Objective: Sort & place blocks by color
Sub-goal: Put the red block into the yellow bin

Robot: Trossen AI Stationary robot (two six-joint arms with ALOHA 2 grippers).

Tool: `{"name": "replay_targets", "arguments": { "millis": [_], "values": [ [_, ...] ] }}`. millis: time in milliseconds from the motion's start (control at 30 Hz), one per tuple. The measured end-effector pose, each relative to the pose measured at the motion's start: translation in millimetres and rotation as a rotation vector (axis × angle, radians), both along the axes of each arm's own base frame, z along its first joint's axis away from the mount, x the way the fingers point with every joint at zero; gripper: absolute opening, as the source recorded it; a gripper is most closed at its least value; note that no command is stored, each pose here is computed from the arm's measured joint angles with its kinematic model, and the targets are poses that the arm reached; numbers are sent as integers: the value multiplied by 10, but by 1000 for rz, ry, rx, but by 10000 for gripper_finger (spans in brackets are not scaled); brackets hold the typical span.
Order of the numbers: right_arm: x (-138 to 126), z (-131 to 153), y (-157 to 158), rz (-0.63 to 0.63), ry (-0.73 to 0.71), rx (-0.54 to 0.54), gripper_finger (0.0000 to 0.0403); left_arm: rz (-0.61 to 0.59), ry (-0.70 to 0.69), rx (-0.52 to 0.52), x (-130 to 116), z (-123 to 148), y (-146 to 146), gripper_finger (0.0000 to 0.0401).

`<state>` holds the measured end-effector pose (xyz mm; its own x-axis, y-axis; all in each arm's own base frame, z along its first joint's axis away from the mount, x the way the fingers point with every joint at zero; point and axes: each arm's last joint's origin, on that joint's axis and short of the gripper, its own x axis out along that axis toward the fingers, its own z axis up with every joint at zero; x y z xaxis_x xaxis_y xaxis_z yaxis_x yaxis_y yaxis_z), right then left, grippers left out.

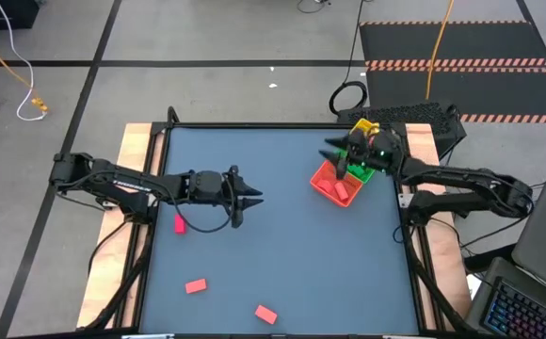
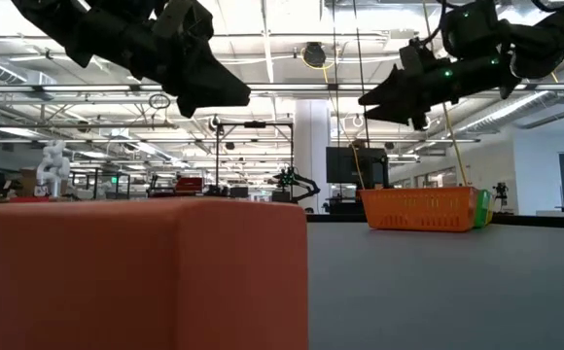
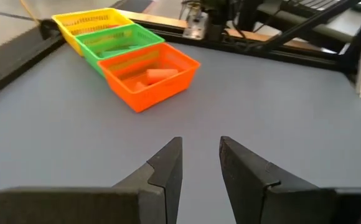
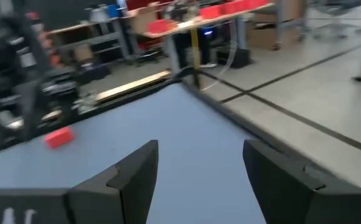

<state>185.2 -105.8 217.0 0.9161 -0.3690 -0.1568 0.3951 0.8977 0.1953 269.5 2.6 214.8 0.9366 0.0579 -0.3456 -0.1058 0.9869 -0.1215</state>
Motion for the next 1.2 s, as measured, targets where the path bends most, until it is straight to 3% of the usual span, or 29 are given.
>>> {"name": "replay_targets", "arguments": {
  "millis": [200, 400, 633, 867, 1200],
  "values": [
    [301, -189, 340, 182, -1, 17, 212, -6, -3, -11, 1, 3, -3, 108],
    [598, -367, 642, 236, -12, -9, 208, 25, 48, -53, -93, 29, 1, 108],
    [864, -605, 752, 182, 41, -42, 208, 258, 219, -189, -533, 139, 36, 108],
    [1062, -730, 738, 198, -14, 87, 208, 407, 357, -363, -944, 153, -128, 108],
    [1243, -912, 1048, 277, 28, 158, 208, 592, 590, -410, -1196, 146, -304, 108]
  ]
}}
